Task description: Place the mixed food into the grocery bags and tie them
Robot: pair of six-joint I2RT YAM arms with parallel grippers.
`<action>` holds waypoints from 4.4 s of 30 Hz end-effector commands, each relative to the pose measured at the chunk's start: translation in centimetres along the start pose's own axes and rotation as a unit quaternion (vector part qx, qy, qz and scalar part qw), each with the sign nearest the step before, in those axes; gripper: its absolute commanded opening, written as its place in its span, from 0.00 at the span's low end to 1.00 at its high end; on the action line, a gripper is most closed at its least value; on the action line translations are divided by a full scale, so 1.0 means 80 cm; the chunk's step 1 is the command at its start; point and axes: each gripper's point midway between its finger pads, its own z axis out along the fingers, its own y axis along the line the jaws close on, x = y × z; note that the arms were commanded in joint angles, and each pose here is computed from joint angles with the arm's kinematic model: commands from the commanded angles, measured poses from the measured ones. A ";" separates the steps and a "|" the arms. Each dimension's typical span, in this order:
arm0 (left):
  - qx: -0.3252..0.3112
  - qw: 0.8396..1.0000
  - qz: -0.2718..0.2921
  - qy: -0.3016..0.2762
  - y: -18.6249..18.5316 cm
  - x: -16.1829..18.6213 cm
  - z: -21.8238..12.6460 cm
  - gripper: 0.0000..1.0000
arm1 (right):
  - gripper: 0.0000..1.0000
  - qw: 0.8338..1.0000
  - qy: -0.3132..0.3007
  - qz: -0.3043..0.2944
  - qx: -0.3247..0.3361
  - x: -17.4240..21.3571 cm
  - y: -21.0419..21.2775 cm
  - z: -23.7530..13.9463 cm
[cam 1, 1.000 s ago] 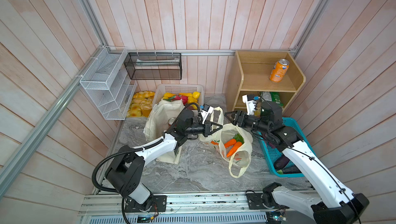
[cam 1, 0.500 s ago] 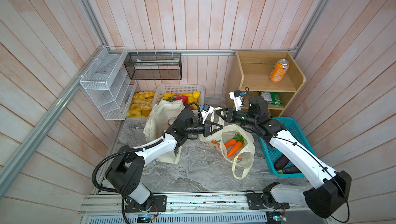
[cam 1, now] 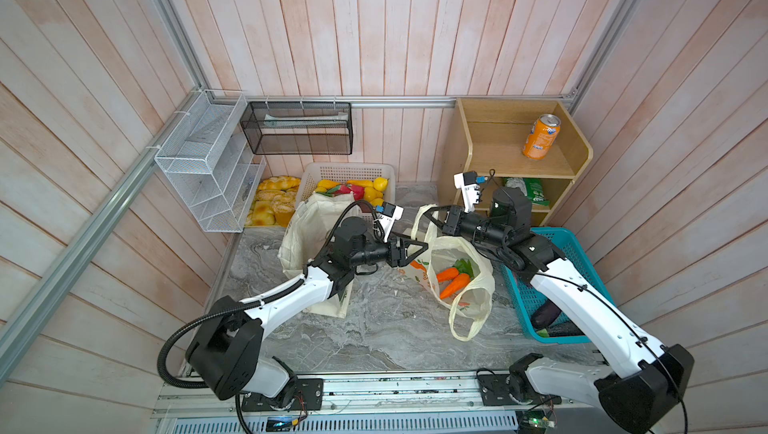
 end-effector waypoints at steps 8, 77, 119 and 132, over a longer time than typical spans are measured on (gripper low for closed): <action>-0.093 0.985 0.101 -0.106 -0.015 -0.054 -0.047 0.80 | 0.00 0.999 -0.042 0.016 0.006 -0.019 0.019 -0.031; 0.141 0.985 0.084 -0.059 -0.147 -0.047 -0.006 0.00 | 0.69 0.965 -0.020 -0.141 -0.221 -0.026 0.134 -0.061; -0.064 0.972 0.223 -0.041 -0.090 -0.044 0.021 0.78 | 0.00 0.993 -0.037 -0.046 -0.099 -0.010 0.063 -0.044; -0.083 0.980 0.181 -0.030 -0.049 0.003 0.031 0.25 | 0.00 0.993 -0.038 -0.045 -0.097 -0.022 0.068 -0.041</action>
